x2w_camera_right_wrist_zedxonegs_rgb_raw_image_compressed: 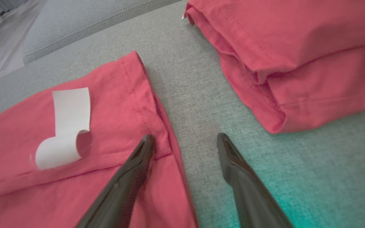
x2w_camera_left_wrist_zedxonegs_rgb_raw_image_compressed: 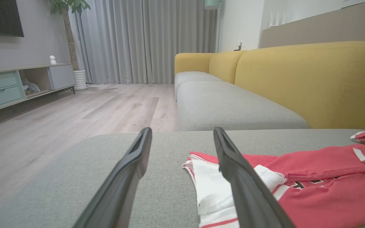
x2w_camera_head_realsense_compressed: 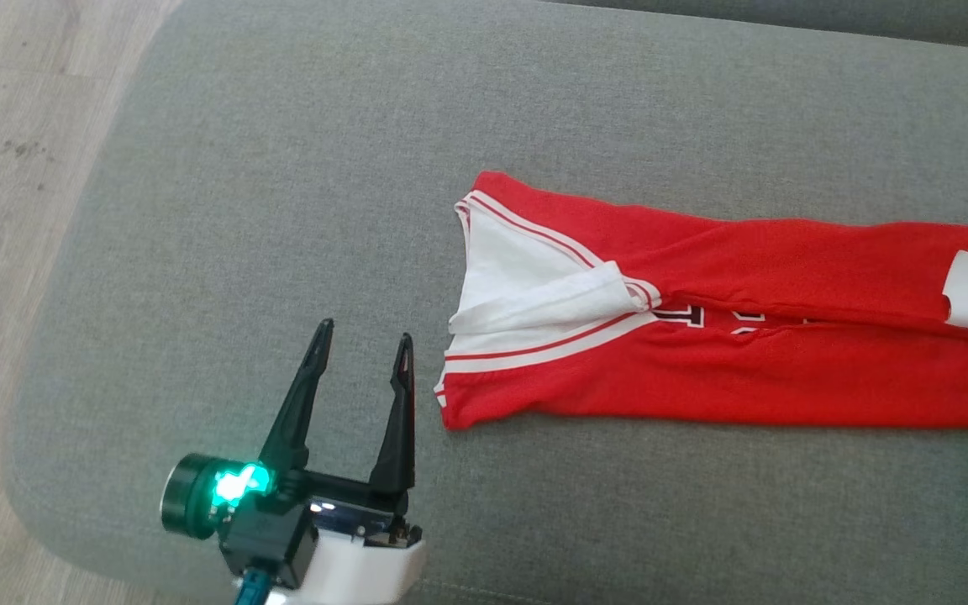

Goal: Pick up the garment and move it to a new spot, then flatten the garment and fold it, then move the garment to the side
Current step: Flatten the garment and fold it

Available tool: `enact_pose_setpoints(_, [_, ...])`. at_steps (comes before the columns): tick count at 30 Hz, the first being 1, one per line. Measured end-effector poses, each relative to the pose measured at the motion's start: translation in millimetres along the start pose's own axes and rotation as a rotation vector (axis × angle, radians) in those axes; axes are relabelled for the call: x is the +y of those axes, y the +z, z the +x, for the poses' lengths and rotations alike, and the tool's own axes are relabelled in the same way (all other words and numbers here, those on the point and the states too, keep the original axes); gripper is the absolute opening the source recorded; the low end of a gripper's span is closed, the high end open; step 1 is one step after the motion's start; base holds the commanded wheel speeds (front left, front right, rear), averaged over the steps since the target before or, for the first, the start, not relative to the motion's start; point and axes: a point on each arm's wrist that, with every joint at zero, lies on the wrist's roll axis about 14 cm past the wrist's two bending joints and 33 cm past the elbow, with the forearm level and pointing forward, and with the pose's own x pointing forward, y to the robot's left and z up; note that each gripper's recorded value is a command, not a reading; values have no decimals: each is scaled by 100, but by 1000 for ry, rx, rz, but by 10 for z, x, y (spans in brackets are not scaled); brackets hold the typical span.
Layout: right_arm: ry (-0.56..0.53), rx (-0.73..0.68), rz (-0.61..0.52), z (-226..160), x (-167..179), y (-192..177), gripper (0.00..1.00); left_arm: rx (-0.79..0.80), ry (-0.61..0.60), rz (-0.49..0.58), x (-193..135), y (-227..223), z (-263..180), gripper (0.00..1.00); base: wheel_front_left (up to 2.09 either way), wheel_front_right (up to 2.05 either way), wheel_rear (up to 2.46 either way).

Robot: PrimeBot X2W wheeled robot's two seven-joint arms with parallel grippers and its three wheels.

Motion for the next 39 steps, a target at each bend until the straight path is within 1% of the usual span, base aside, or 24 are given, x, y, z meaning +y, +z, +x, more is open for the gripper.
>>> enact_pose_setpoints(3, [-4, 15, 6, 29, 6, 22, 100, -2, 2, -3, 5, -7, 6, 100, 0, 0, 0])
enact_pose_setpoints(4, [-1, 20, 8, 38, 20, 34, 96, -5, 1, -4, 2, -3, 11, 100, 0, 0, 0])
enact_pose_setpoints(5, [3, 27, 5, 41, 36, 32, 70, -6, -3, -4, -5, -4, 13, 100, 0, 0, 0])
enact_pose_setpoints(6, [6, 33, 5, 39, 41, 28, 56, -6, -4, -5, -4, -5, 14, 100, 0, 0, 0])
enact_pose_setpoints(7, [8, 37, 8, 35, 43, 27, 47, -7, -1, -7, 3, -7, 15, 100, 0, 0, 0])
enact_pose_setpoints(9, [23, 56, 10, 29, 81, 11, 35, -10, -10, -6, -12, -2, 19, 100, 0, 0, 0])
enact_pose_setpoints(10, [31, 63, 8, 25, 105, 10, 35, -13, -12, -4, -11, 3, 24, 100, 0, 0, 0])
enact_pose_setpoints(11, [40, 70, 7, 20, 126, 11, 15, -16, -10, -3, 2, 10, 30, 100, 0, 0, 0])
enact_pose_setpoints(12, [46, 76, 7, 14, 139, 12, 0, -20, -8, 0, 12, 18, 32, 100, 0, 0, 0])
enact_pose_setpoints(17, [55, 64, -4, -27, 127, 80, 0, -30, -4, 0, 25, 44, 7, 100, 0, 0, 0])
enact_pose_setpoints(21, [47, 19, -6, -85, 42, 195, 0, -24, -7, -5, 3, 28, -49, 100, 0, 0, 0])
enact_pose_setpoints(29, [8, -117, -69, -244, -273, 786, 0, -43, -16, -2, -5, 72, -33, 100, 0, 0, 0])
enact_pose_setpoints(32, [22, -148, -71, -308, -248, 908, 0, -34, -27, -7, -33, 45, -52, 100, 0, 0, 0])
enact_pose_setpoints(36, [64, -197, -83, -386, -108, 1056, 0, -36, -54, -22, -117, 46, -44, 100, 0, 0, 0])
enact_pose_setpoints(39, [86, -207, -85, -428, -19, 1085, 0, -40, -71, -19, -155, 53, -36, 100, 0, 0, 0])
